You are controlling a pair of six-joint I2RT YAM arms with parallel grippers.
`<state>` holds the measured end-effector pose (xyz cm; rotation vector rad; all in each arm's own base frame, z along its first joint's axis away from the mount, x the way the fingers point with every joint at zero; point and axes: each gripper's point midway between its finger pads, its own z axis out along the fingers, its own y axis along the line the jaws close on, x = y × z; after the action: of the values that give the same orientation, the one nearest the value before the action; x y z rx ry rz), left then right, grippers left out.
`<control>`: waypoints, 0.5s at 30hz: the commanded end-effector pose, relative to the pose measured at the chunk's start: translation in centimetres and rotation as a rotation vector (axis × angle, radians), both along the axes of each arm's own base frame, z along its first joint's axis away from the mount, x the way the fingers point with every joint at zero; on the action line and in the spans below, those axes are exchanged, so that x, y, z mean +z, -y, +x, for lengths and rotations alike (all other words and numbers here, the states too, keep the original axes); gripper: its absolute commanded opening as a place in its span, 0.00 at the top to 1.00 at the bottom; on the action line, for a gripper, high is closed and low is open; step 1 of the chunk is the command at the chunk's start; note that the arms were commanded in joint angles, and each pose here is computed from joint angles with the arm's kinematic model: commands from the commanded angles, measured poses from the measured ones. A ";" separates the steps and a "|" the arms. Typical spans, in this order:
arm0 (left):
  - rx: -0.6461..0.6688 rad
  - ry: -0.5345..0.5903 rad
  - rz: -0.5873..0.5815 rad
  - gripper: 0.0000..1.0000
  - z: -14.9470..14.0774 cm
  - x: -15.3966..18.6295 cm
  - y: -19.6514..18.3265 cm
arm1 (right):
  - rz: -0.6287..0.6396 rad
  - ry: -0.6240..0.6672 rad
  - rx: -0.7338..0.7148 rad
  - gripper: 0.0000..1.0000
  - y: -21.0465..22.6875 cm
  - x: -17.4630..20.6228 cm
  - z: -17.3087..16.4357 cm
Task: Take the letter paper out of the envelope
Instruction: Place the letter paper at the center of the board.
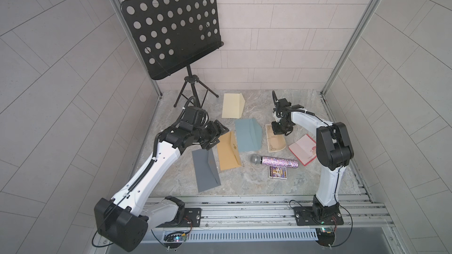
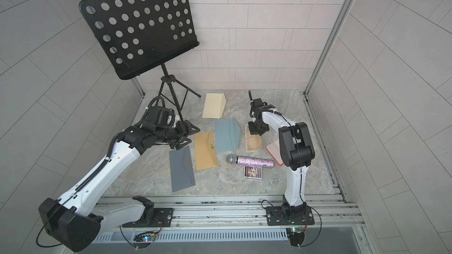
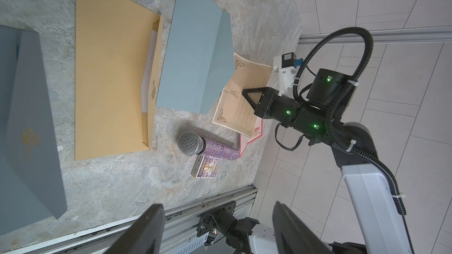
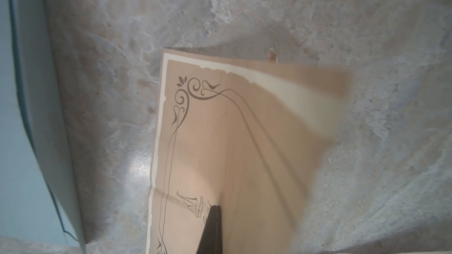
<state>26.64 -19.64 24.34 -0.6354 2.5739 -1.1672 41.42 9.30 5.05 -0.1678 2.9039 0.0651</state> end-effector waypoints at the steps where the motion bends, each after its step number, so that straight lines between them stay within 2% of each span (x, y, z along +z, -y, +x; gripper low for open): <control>1: -0.011 -0.001 0.007 0.23 -0.6 -0.1 -0.1 | -0.074 0.027 0.014 1.00 0.8 -0.1 0.7; 9: -0.003 -0.003 0.014 0.24 -0.8 -0.2 -0.4 | -0.059 0.011 0.002 1.00 -0.2 -1.5 0.6; 15: -0.002 -0.005 0.020 0.24 -1.0 -0.3 -0.5 | 0.079 0.001 -0.050 1.00 -1.2 -1.6 0.8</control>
<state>26.32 -19.48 24.46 -0.6376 2.5747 -1.1648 42.42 10.18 4.04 -0.1349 2.8800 0.0790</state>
